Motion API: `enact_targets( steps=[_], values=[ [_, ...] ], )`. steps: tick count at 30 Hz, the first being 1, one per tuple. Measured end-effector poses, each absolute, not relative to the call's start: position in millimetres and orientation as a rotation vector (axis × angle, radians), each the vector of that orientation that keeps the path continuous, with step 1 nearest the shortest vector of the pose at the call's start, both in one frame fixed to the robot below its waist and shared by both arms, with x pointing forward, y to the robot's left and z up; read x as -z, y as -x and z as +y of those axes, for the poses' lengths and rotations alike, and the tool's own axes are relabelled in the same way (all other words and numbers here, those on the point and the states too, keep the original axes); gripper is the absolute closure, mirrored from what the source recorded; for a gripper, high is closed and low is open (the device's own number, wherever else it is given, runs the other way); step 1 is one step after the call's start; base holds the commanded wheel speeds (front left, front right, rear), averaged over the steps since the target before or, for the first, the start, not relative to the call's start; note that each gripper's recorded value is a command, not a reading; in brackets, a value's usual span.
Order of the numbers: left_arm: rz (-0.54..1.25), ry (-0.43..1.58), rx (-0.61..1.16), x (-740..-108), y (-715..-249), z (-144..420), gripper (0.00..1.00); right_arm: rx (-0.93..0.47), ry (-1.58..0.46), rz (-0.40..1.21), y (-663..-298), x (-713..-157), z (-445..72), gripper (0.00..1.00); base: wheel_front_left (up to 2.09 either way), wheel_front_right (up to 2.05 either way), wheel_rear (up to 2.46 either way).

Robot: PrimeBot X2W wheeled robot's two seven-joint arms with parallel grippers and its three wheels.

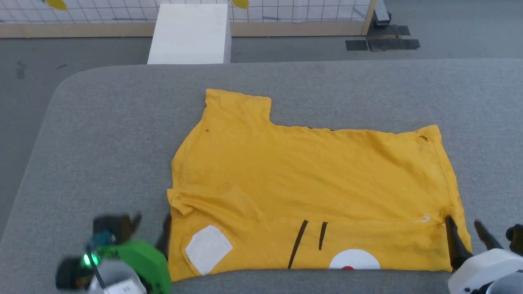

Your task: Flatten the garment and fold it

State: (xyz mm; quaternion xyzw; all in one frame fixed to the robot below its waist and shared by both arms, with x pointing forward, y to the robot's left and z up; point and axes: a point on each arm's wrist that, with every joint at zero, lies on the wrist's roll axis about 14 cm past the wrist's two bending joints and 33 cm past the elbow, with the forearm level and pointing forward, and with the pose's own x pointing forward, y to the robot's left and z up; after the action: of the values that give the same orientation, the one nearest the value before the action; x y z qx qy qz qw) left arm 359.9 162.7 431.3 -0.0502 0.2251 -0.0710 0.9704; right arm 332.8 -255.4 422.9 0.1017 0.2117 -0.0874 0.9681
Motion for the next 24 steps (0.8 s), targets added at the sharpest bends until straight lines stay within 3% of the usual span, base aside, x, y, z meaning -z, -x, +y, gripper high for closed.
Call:
enact_targets(
  steps=[5,12,24],
  values=[
    [0.227,0.016,0.269,-485.3,-422.3,149.9,0.0,0.127,-0.121,0.227,-355.0,-459.4,-246.7,0.0,0.0,0.0,0.0],
    [0.15,-0.083,0.38,-520.4,-509.9,136.4,0.0,0.027,-0.039,0.117,-393.8,-481.9,-231.5,0.0,0.0,0.0,0.0],
    [0.467,-0.066,0.422,-470.0,-613.4,118.8,0.0,-0.059,0.02,0.138,-436.6,-474.9,-215.7,0.0,0.0,0.0,0.0]
  ],
)
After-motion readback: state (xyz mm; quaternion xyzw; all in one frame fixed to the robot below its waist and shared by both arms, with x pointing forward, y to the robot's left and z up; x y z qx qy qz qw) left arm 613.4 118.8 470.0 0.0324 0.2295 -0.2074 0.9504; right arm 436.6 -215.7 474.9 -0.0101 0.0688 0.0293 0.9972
